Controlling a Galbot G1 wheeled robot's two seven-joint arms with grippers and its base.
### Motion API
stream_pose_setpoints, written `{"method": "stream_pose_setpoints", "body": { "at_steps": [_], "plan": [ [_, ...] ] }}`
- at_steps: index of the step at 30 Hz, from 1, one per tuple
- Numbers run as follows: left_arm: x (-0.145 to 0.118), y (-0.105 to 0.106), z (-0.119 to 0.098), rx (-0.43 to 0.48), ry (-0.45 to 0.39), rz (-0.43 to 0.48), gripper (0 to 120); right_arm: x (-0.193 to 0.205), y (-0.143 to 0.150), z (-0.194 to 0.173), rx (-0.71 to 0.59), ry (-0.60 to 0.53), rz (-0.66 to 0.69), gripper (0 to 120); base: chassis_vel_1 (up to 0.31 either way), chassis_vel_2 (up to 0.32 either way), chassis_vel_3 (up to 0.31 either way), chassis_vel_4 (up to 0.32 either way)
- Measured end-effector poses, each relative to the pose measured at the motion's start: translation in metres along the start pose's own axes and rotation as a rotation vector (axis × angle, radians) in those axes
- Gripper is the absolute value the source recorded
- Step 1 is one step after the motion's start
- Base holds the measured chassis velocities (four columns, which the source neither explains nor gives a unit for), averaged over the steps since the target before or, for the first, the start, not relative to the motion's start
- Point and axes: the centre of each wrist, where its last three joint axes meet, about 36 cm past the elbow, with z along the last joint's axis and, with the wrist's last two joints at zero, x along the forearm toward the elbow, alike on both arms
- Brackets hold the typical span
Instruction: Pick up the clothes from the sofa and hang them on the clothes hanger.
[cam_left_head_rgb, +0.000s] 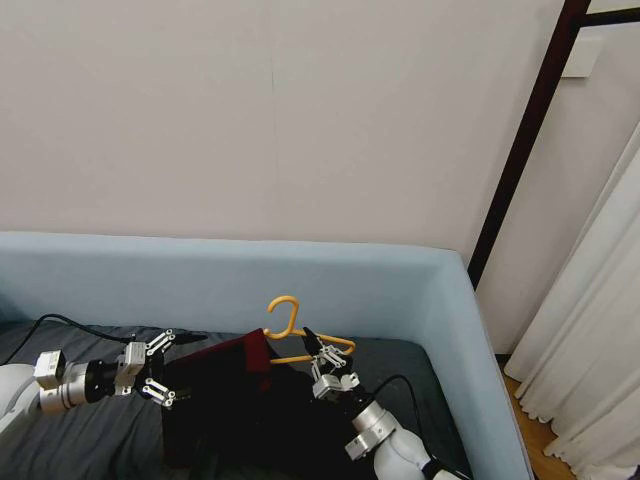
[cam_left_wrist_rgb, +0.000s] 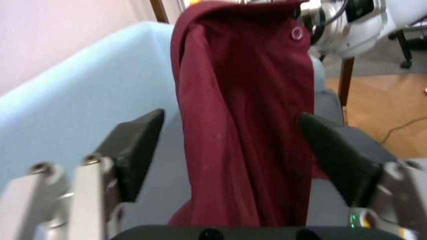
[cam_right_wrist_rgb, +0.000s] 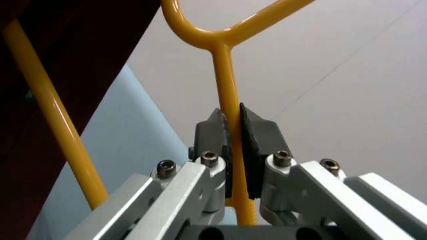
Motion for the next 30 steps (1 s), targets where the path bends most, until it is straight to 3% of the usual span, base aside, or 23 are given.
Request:
{"method": "stream_pose_setpoints", "body": {
  "at_steps": [5,7,13,20,24,30],
  "plan": [
    [0.0,0.002,0.007,0.002,0.031,0.002,59,0.001,0.001,-0.005,0.004,-0.021,-0.004,4,0.0,0.0,0.0,0.0],
    [-0.004,0.001,0.013,-0.006,0.031,-0.03,38,0.0,0.008,-0.013,-0.01,-0.034,-0.01,4,0.0,0.0,0.0,0.0],
    [-0.003,0.002,0.015,-0.012,0.048,-0.033,12,-0.002,0.009,-0.016,-0.022,-0.041,-0.011,4,0.0,0.0,0.0,0.0],
    [-0.003,0.0,0.02,-0.009,0.044,-0.031,8,-0.004,0.007,-0.02,-0.054,-0.037,0.005,4,0.0,0.0,0.0,0.0],
    [-0.004,-0.003,0.026,0.007,0.039,-0.028,8,-0.006,0.007,-0.024,-0.104,-0.028,0.034,15,0.0,0.0,0.0,0.0],
    [0.0,-0.001,0.034,0.026,0.034,-0.057,8,-0.008,0.012,-0.032,-0.276,-0.075,0.116,38,0.0,0.0,0.0,0.0]
  ]
}}
